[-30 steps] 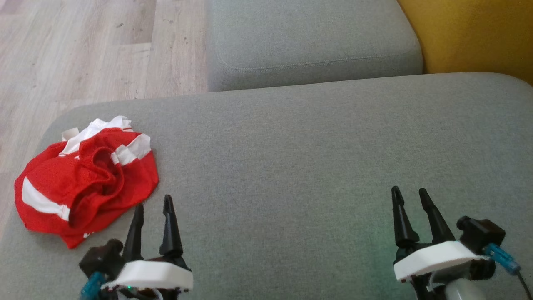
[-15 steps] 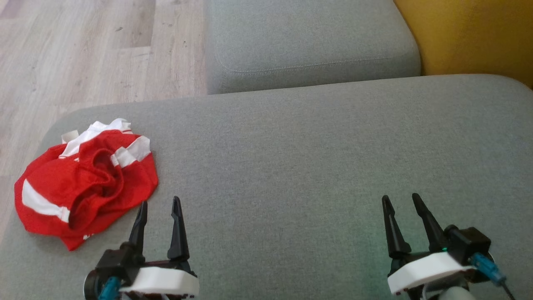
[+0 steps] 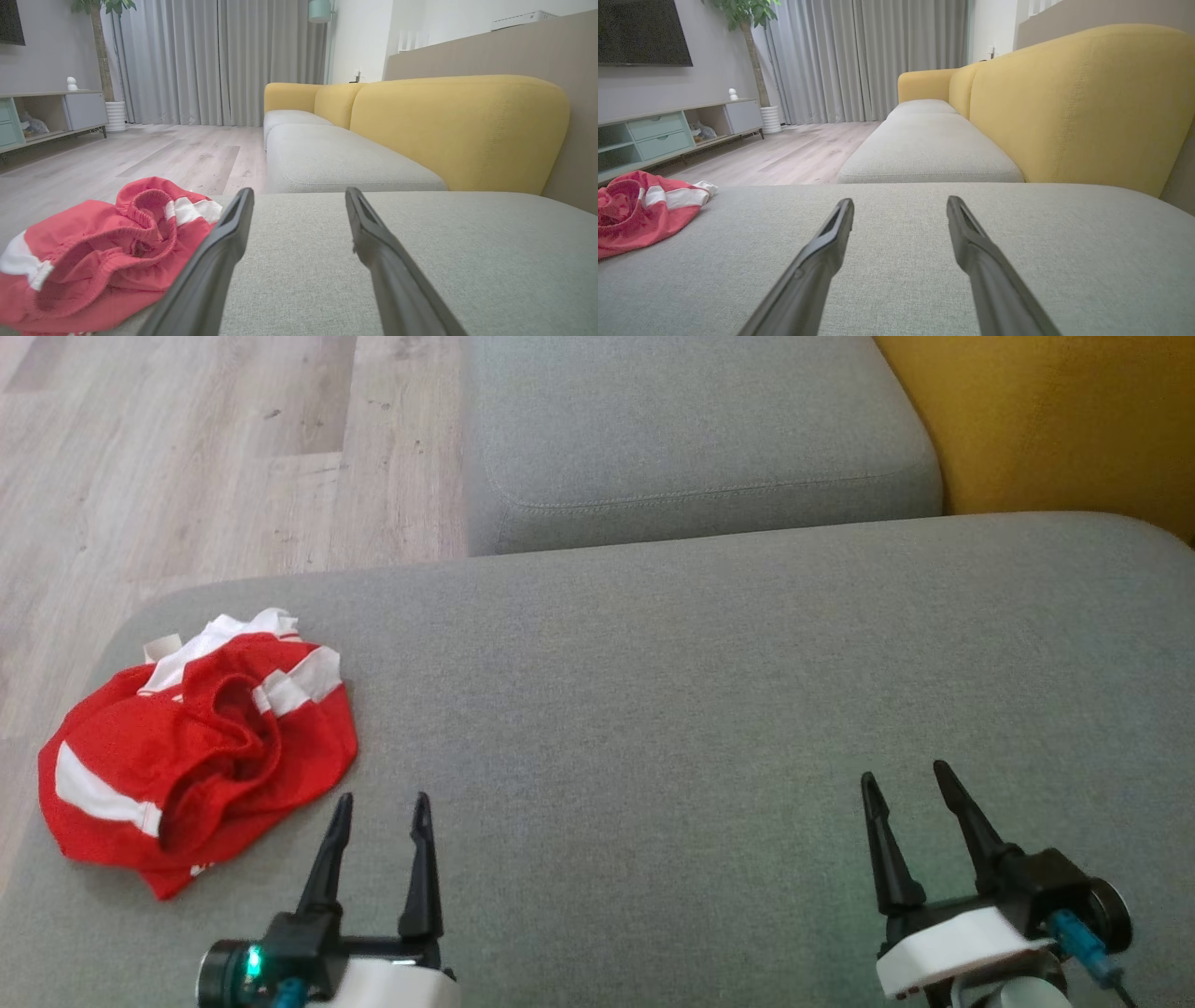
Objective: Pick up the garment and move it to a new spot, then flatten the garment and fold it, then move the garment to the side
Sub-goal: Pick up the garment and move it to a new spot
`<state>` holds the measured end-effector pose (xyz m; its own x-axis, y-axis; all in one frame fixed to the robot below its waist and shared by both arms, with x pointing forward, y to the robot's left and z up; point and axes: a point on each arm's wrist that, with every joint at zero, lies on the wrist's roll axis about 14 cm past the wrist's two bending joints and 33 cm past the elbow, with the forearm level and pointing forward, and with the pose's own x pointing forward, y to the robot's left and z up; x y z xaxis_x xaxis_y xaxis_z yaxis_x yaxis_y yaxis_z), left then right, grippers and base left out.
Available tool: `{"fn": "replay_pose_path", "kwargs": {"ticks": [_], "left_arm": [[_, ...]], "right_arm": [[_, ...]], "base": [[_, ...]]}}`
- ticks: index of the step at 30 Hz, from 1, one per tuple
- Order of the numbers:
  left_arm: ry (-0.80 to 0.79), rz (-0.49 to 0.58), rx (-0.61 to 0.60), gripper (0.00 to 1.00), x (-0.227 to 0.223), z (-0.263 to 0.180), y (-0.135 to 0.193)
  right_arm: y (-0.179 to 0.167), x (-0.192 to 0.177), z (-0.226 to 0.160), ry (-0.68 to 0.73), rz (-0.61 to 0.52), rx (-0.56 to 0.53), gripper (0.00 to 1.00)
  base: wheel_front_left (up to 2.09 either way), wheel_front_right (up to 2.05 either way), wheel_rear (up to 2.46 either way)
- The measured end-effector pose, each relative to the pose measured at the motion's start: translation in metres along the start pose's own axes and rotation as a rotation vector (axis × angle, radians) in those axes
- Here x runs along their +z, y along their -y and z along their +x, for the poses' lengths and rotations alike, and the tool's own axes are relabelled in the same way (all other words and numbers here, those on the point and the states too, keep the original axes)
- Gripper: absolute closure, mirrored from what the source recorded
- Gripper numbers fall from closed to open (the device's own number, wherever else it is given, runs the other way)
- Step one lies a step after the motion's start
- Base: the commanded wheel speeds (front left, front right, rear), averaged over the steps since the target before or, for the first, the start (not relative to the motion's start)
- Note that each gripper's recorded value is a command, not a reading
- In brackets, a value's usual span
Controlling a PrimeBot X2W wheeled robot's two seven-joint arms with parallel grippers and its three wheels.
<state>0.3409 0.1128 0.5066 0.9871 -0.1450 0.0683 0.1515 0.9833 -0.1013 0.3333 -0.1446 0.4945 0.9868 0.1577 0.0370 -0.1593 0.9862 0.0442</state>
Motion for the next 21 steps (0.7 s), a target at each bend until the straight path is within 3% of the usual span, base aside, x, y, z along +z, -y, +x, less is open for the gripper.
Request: {"fn": "replay_pose_path", "kwargs": {"ticks": [6,21], "left_arm": [[0.014,0.052,-0.016,0.00,0.002,-0.001,0.004],[0.010,0.052,0.053,0.00,0.000,-0.010,-0.013]], "right_arm": [[-0.002,0.002,0.000,0.010,-0.064,0.015,0.00],[-0.011,-0.004,0.002,-0.009,-0.058,0.047,0.00]], "base": [[0.00,0.00,0.00],[0.00,0.00,0.00]]}}
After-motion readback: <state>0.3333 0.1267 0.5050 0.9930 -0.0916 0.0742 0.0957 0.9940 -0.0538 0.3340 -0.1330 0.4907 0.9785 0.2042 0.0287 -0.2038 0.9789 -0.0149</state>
